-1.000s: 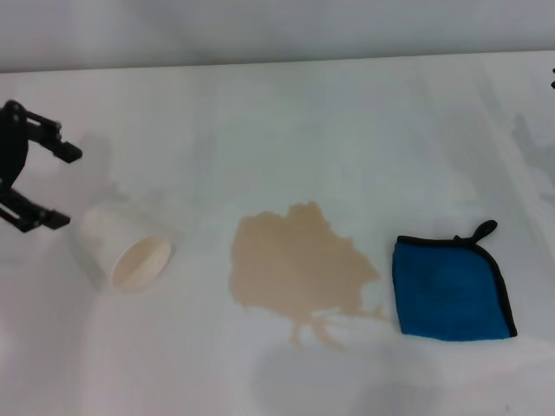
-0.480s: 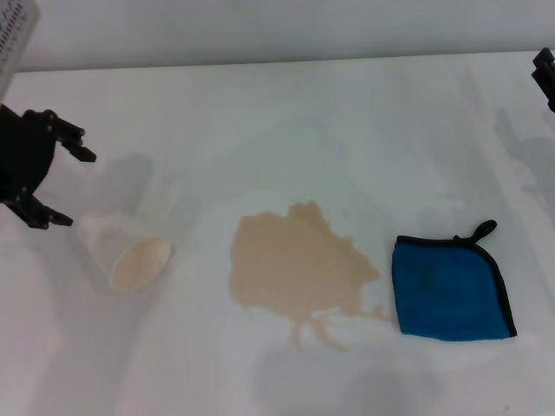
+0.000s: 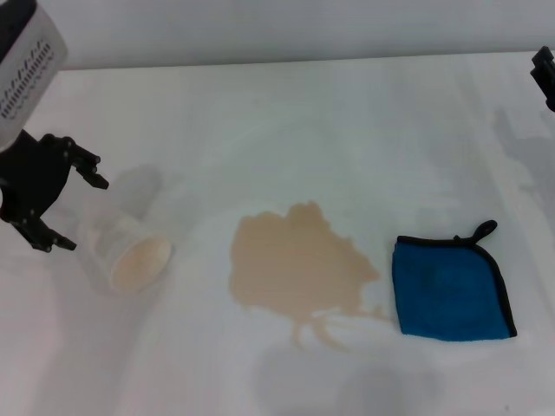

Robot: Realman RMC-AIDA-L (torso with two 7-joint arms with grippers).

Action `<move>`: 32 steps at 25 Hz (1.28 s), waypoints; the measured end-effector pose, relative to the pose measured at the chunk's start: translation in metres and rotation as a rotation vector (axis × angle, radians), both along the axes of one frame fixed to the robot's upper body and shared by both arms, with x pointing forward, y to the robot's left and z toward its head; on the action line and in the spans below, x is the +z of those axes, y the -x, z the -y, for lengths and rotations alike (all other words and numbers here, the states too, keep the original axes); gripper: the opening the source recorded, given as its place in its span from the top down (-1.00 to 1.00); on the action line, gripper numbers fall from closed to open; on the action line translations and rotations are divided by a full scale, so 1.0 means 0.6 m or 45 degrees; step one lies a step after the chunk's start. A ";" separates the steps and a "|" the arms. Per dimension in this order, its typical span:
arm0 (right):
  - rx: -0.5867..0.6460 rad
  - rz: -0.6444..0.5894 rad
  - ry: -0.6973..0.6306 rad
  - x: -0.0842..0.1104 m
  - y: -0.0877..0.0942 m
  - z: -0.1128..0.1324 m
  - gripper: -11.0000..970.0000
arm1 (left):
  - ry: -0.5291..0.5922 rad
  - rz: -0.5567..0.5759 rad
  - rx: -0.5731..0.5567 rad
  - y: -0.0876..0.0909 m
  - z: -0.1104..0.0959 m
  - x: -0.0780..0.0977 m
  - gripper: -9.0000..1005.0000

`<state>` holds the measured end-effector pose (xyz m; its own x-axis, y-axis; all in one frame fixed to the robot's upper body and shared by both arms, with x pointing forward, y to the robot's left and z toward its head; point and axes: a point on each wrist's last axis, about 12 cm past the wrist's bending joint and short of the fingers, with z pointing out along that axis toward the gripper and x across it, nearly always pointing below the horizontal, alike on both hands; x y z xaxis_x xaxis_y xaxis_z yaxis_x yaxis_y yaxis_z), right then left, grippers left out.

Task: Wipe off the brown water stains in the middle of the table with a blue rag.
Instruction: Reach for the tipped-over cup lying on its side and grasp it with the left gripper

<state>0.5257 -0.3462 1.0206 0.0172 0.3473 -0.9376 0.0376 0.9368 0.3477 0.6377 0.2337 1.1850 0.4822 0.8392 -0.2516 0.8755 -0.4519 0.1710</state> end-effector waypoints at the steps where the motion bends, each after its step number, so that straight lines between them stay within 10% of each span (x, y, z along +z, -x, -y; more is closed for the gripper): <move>1: 0.003 0.003 -0.001 0.001 -0.003 -0.002 -0.76 | -0.005 0.008 0.004 -0.001 -0.001 -0.005 -0.76; 32: 0.008 -0.034 -0.029 -0.008 0.002 -0.010 -0.76 | 0.042 0.049 -0.122 0.005 0.031 -0.095 -0.76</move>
<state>0.5242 -0.3405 1.0158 -0.0099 0.3689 -0.9294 0.0413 0.9288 0.3682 0.6350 0.2150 1.1283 0.5695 0.7805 -0.2579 0.8212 -0.5267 0.2195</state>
